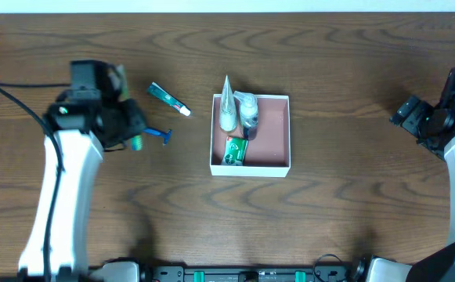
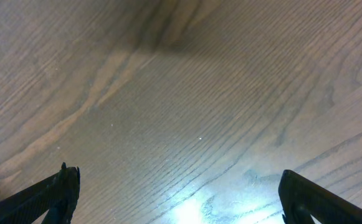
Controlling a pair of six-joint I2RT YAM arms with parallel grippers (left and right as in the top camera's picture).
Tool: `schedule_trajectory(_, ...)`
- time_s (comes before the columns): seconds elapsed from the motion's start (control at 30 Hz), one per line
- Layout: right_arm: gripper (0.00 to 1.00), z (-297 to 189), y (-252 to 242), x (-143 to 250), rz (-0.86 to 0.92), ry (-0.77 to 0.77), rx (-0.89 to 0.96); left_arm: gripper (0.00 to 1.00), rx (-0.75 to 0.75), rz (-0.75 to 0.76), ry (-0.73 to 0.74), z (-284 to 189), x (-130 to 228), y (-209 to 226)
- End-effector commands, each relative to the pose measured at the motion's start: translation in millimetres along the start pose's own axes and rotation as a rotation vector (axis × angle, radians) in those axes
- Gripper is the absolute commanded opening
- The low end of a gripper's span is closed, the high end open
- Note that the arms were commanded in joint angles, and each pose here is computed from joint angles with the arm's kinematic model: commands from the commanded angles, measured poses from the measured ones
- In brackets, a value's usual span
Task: Pack container
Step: 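Lift the toothbrush and carry it over the box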
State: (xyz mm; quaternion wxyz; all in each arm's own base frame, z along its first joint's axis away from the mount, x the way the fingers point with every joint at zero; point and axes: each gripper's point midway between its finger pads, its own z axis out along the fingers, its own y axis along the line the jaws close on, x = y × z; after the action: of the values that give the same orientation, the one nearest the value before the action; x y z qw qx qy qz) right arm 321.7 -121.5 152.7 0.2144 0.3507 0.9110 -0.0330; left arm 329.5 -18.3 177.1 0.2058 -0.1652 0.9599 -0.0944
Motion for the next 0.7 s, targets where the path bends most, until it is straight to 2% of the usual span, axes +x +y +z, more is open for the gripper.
schedule_trajectory(0.0,0.99,-4.6,-1.7,-5.6,0.006,-0.018,0.0,0.06,0.104,0.162,-0.091,-31.1,3.5,-44.6)
schedule_trajectory(0.17,0.99,-4.6,-1.7,-5.6,0.006,-0.018,0.0,0.06,0.233,0.291,-0.163,-58.7,21.3,-98.2)
schedule_trajectory(0.37,0.99,-4.6,-1.7,-5.6,0.006,-0.018,0.0,0.06,0.366,0.438,-0.178,-72.2,50.8,-154.7)
schedule_trajectory(0.5,0.99,-4.6,-1.7,-5.6,0.006,-0.018,0.0,0.06,0.432,0.473,-0.211,-82.3,66.9,-188.4)
schedule_trajectory(0.67,0.99,-4.6,-1.7,-5.6,0.006,-0.018,0.0,0.06,0.427,0.46,-0.268,-84.7,78.6,-214.1)
